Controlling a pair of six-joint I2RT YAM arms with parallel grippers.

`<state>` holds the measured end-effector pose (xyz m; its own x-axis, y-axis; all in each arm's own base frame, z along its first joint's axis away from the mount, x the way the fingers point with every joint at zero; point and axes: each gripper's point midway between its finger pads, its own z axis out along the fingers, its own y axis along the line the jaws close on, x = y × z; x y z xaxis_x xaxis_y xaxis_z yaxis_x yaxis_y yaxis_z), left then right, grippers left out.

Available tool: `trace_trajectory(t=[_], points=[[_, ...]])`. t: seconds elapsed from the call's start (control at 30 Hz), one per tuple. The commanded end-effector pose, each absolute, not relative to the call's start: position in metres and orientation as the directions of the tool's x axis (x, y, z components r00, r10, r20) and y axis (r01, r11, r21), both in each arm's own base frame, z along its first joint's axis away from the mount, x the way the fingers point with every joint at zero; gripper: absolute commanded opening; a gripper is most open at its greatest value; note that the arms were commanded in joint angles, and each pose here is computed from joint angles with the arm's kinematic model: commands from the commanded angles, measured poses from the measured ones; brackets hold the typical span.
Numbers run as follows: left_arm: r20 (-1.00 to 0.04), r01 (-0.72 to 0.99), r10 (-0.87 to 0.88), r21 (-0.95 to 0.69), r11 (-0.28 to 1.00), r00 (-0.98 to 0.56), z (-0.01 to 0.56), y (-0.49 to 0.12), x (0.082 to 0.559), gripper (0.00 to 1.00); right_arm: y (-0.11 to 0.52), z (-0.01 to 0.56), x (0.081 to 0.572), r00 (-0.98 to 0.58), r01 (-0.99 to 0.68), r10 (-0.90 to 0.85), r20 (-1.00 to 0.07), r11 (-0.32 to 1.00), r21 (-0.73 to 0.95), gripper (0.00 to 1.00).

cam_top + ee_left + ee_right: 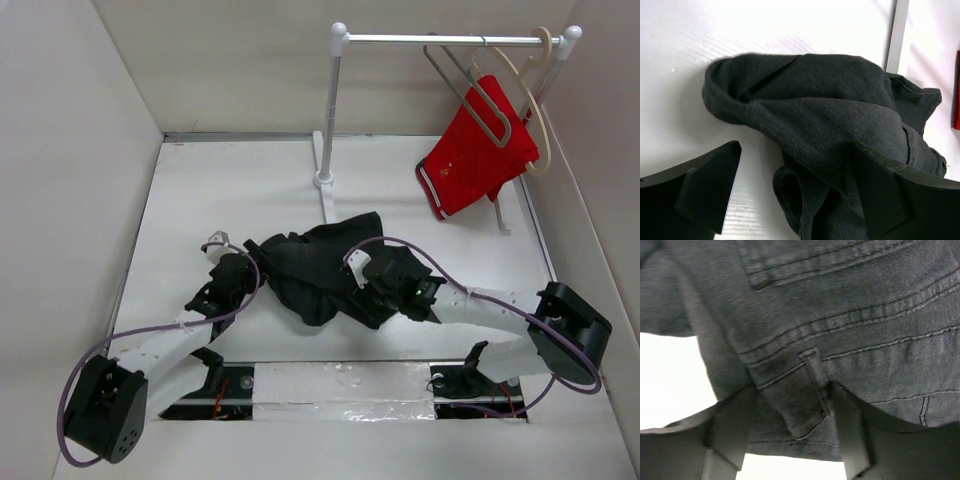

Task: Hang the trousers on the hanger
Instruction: Flatten out the trousers at the center of the board.

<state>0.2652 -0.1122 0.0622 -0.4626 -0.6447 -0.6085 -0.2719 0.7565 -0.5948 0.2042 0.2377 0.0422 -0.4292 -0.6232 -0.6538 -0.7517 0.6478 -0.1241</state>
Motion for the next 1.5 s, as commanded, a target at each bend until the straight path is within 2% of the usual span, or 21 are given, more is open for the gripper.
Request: trace_trajectory(t=[0.0,0.07,0.1,0.13,0.2,0.4,0.47,0.6,0.67,0.73,0.77,0.8,0.83,0.9,0.97,1.1,1.17,1.2,1.3,1.4,1.47], points=[[-0.611,-0.191,-0.666,-0.66,0.727,-0.427,0.076,-0.123,0.283,0.83,0.244,0.049,0.225,-0.435,-0.685,-0.555,-0.709,0.715,-0.14,0.53],[-0.615,-0.143,-0.667,-0.681,0.718,-0.421,0.083,-0.131,0.29,0.73,0.245,0.052,0.23,-0.426,-0.673,-0.543,-0.724,0.725,-0.147,0.33],[-0.613,-0.127,-0.669,-0.691,0.712,-0.419,0.086,-0.135,0.293,0.51,0.245,0.054,0.23,-0.424,-0.67,-0.54,-0.727,0.727,-0.15,0.23],[-0.613,-0.112,-0.67,-0.697,0.708,-0.419,0.089,-0.137,0.295,0.35,0.247,0.058,0.231,-0.44,-0.656,-0.515,-0.735,0.744,-0.128,0.05],[-0.624,-0.094,-0.667,-0.698,0.71,-0.407,0.103,-0.141,0.303,0.0,0.251,0.074,0.226,-0.414,-0.661,-0.506,-0.757,0.739,-0.132,0.0],[-0.704,-0.035,-0.683,-0.691,0.722,-0.193,0.214,-0.11,0.3,0.0,0.276,0.17,0.167,-0.221,-0.797,-0.531,-0.818,0.581,-0.162,0.0],[-0.719,-0.038,-0.69,-0.69,0.723,-0.084,0.251,-0.085,0.284,0.0,0.286,0.239,0.144,-0.129,-0.85,-0.422,-0.897,0.512,-0.119,0.0],[-0.693,0.061,-0.717,-0.714,0.697,0.08,0.341,-0.059,0.249,0.0,0.279,0.337,0.1,-0.013,-0.915,-0.274,-0.962,0.392,-0.1,0.0],[-0.709,0.098,-0.7,-0.694,0.714,0.081,0.362,-0.06,0.24,0.0,0.275,0.374,0.081,0.02,-0.936,-0.204,-0.979,0.339,-0.09,0.0],[-0.736,0.168,-0.672,-0.655,0.737,0.08,0.399,-0.066,0.231,0.21,0.259,0.417,0.078,0.029,-0.934,-0.125,-0.992,0.35,-0.071,0.0],[-0.769,0.182,-0.639,-0.627,0.757,0.008,0.395,-0.081,0.239,0.31,0.252,0.427,0.083,0.032,-0.921,-0.103,-0.994,0.383,-0.069,0.0],[-0.771,0.218,-0.637,-0.62,0.754,0.011,0.414,-0.085,0.237,0.51,0.243,0.436,0.086,0.025,-0.91,-0.075,-0.997,0.41,-0.053,0.0],[-0.781,0.229,-0.625,-0.609,0.759,-0.005,0.415,-0.09,0.24,0.6,0.235,0.44,0.09,0.022,-0.895,-0.061,-0.998,0.443,-0.047,0.0],[-0.788,0.242,-0.615,-0.603,0.76,-0.031,0.41,-0.102,0.253,0.67,0.208,0.435,0.113,-0.001,-0.809,-0.064,-0.998,0.586,-0.037,0.0],[-0.796,0.234,-0.601,-0.599,0.766,-0.069,0.396,-0.114,0.273,0.67,0.179,0.414,0.146,-0.038,-0.655,-0.11,-0.993,0.754,-0.058,0.0],[-0.797,0.239,-0.572,-0.604,0.76,-0.196,0.353,-0.153,0.31,0.68,0.129,0.361,0.193,-0.148,-0.376,-0.189,-0.971,0.919,-0.122,0.0],[-0.795,0.237,-0.556,-0.604,0.761,-0.242,0.333,-0.175,0.324,0.68,0.118,0.324,0.217,-0.215,-0.289,-0.249,-0.944,0.94,-0.182,0.0],[-0.794,0.234,-0.551,-0.604,0.762,-0.256,0.326,-0.183,0.327,0.68,0.092,0.318,0.242,-0.238,-0.171,-0.247,-0.939,0.963,-0.21,0.0],[-0.814,0.212,-0.506,-0.568,0.795,-0.284,0.306,-0.207,0.333,0.68,0.082,0.264,0.295,-0.332,-0.139,-0.247,-0.91,0.967,-0.211,0.0],[-0.836,0.157,-0.45,-0.513,0.844,-0.314,0.28,-0.217,0.332,0.68,0.026,0.233,0.342,-0.405,0.049,-0.132,-0.905,0.985,-0.165,0.09],[-0.842,0.109,-0.441,-0.493,0.863,-0.312,0.267,-0.208,0.33,0.68,-0.006,0.228,0.358,-0.406,0.126,-0.067,-0.911,0.984,-0.129,0.31]])
